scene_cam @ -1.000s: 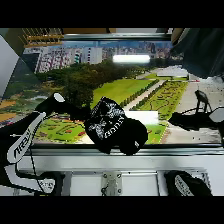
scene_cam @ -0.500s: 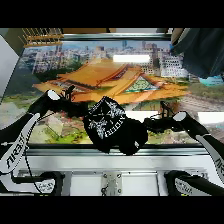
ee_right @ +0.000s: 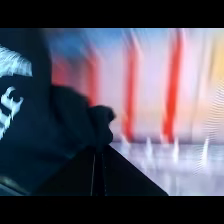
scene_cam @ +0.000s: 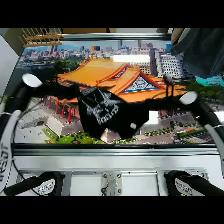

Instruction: Fold the clothes and pants, and hang the long-sleeved shirts on hangers.

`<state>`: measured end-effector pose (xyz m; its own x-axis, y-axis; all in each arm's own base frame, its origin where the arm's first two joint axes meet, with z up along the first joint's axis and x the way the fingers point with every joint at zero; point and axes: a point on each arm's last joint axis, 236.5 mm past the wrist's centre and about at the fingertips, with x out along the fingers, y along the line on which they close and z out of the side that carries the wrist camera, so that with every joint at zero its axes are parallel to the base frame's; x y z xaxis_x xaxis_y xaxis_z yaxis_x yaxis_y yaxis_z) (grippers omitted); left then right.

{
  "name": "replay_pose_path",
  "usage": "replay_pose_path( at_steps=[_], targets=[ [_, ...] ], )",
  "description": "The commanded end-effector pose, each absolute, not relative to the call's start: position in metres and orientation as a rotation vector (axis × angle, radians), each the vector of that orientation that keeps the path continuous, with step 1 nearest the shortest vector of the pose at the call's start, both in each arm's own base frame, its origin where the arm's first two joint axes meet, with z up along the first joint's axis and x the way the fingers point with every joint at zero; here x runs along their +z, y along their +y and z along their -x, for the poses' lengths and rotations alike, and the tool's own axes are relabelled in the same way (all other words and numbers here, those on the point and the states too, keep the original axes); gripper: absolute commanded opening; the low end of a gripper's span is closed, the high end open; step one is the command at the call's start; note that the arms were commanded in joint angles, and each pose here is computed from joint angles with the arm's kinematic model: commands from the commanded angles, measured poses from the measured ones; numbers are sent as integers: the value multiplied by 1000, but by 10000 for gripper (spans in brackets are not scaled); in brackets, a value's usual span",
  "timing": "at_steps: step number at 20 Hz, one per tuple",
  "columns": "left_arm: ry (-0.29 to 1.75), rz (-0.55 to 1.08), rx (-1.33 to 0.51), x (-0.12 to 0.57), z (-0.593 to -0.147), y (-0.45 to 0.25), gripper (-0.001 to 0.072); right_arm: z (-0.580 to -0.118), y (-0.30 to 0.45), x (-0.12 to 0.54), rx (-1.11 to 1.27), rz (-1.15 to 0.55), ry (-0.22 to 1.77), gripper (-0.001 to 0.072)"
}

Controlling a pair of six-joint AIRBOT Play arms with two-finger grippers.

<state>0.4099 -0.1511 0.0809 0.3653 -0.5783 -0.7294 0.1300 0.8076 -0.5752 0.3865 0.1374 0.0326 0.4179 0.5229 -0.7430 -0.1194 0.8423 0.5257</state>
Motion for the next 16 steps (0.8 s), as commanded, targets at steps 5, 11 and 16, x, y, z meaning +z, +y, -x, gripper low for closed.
replay_pose_path(
  at_steps=[5, 11, 16],
  targets=[
    [786, 117, -474, 258, -304, -140, 4, -360, 125, 287, 491, -276, 622, 11],
    [1068, 7, -614, 134, -216, -192, 625, -333, 116, 211, 451, -251, 882, 11],
    [1112, 16, -429, 89, -271, -163, 620, -325, 116, 169, 441, -276, 987, 11]
  ],
)
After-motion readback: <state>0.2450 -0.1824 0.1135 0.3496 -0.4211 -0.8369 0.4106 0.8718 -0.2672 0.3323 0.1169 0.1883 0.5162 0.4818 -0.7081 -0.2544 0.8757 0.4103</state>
